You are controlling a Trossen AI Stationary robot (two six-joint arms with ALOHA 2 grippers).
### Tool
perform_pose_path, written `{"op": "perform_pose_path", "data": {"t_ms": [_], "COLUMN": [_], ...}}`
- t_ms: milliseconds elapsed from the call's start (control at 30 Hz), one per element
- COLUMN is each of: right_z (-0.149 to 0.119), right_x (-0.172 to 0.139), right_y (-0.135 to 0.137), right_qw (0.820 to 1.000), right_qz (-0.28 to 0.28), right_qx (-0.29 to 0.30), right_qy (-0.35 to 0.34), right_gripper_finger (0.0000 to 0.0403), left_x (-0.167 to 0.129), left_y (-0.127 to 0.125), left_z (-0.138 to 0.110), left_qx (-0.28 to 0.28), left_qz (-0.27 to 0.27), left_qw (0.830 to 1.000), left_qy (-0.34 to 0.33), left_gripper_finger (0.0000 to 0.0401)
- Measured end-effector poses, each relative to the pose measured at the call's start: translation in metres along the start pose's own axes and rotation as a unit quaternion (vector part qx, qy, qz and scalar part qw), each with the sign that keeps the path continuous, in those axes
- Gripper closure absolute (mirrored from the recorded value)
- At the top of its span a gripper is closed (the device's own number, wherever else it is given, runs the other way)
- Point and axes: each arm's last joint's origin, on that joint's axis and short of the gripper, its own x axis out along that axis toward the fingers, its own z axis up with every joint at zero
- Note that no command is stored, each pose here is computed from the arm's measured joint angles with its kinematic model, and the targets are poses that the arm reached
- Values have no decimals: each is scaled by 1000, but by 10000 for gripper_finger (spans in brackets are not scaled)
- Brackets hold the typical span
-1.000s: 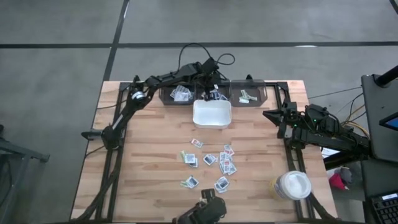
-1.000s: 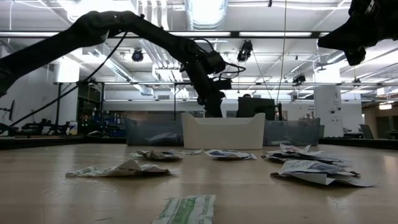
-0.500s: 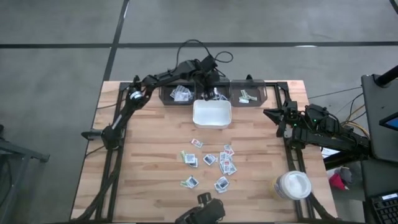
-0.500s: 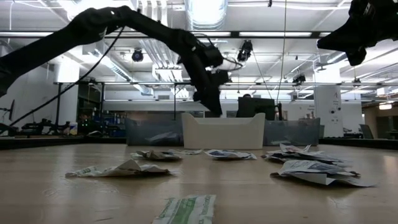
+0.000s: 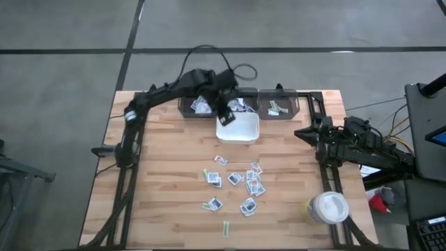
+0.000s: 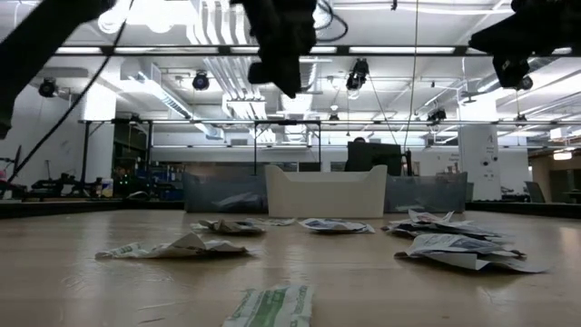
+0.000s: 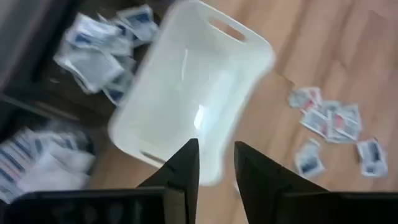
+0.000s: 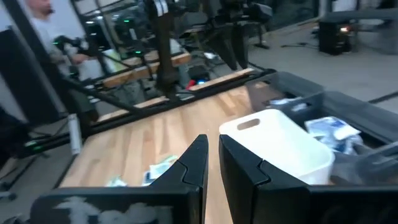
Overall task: Pick & Place First Aid Supplies
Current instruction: Put the blue alcohol pad into the middle gray bin
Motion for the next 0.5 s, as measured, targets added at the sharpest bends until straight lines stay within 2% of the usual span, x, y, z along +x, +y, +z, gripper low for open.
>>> {"op": "perform_pose_path", "data": {"t_ms": [100,267,400,500], "right_z": [0,3,7,12], "right_x": [0,4,13,21], "right_y": [1,4,5,6], "right_qw": [1000,998,996,995], "right_qz": [20,61,85,89], "right_qx": [0,-1,0,4], "right_qy": [7,6,20,44], "right_gripper_finger": [364,364,364,364], "left_x": [-10,-23,-21,-21], "left_y": [-32,-83,-117,-131], "left_z": [-19,-63,-100,-127], "left_qx": [-11,-13,2,-4], "left_qz": [25,58,40,17], "left_qw": [1000,998,996,991], "left_qy": [-3,-28,-79,-134], "left_gripper_finger": [307,307,307,307]}}
